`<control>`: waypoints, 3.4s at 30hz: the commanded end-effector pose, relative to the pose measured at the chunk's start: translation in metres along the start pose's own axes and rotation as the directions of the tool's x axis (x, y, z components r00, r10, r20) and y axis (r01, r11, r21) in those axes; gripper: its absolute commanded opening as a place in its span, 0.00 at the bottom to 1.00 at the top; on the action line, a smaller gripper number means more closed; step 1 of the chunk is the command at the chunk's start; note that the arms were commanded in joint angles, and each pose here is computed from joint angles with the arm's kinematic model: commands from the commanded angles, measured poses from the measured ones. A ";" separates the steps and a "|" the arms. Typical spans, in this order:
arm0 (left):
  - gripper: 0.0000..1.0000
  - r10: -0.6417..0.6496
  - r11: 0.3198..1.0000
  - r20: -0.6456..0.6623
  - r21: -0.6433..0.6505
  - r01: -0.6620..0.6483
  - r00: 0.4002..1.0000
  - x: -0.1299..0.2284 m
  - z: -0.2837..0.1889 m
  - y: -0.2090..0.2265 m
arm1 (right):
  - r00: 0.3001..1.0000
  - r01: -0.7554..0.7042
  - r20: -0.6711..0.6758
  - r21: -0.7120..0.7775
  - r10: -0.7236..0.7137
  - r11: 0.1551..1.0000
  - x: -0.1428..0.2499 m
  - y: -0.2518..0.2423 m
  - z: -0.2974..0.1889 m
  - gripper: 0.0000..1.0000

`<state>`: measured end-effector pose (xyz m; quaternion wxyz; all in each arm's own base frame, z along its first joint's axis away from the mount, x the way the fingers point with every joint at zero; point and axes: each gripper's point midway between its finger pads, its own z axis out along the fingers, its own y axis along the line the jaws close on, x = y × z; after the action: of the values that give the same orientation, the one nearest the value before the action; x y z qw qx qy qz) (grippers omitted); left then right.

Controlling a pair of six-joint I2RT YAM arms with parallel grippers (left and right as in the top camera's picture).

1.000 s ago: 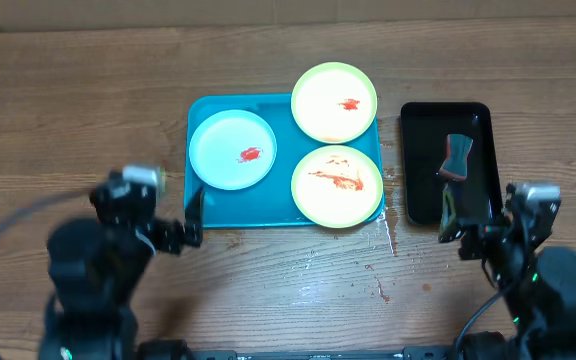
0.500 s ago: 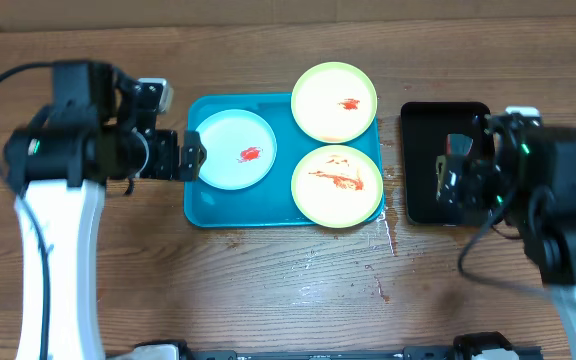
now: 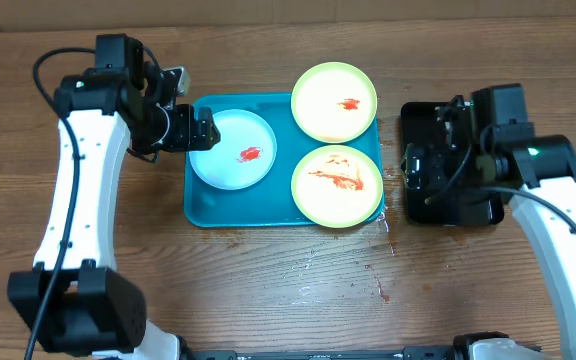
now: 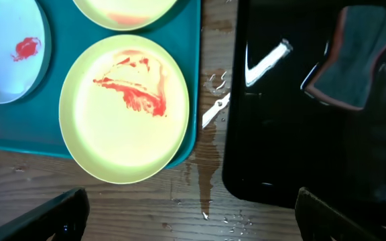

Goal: Clean dirty plates on tray and stack at the side

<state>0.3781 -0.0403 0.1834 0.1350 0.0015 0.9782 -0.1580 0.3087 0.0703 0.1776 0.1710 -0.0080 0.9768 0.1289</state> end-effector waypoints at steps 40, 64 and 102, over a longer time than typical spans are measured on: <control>0.29 -0.204 0.912 -0.242 -0.399 0.094 0.949 0.017 0.158 0.094 | 0.988 -0.147 0.061 0.108 0.141 0.983 -0.014 -0.019 -0.003 1.00; 0.04 -0.182 0.946 -0.172 -0.300 0.125 0.968 -0.005 0.169 0.080 | 0.988 -0.147 0.062 0.109 0.141 0.983 -0.015 -0.019 -0.003 0.94; 0.04 -0.391 0.892 -0.287 -0.352 0.284 0.874 0.039 0.157 0.072 | 0.965 -0.263 0.077 0.365 0.253 0.893 -0.059 -0.167 0.123 0.46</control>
<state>0.3914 -0.0232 0.0119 -0.0579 -0.1539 0.9857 -0.0362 0.4053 -0.0532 0.0352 0.1450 0.1564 0.9768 -0.0168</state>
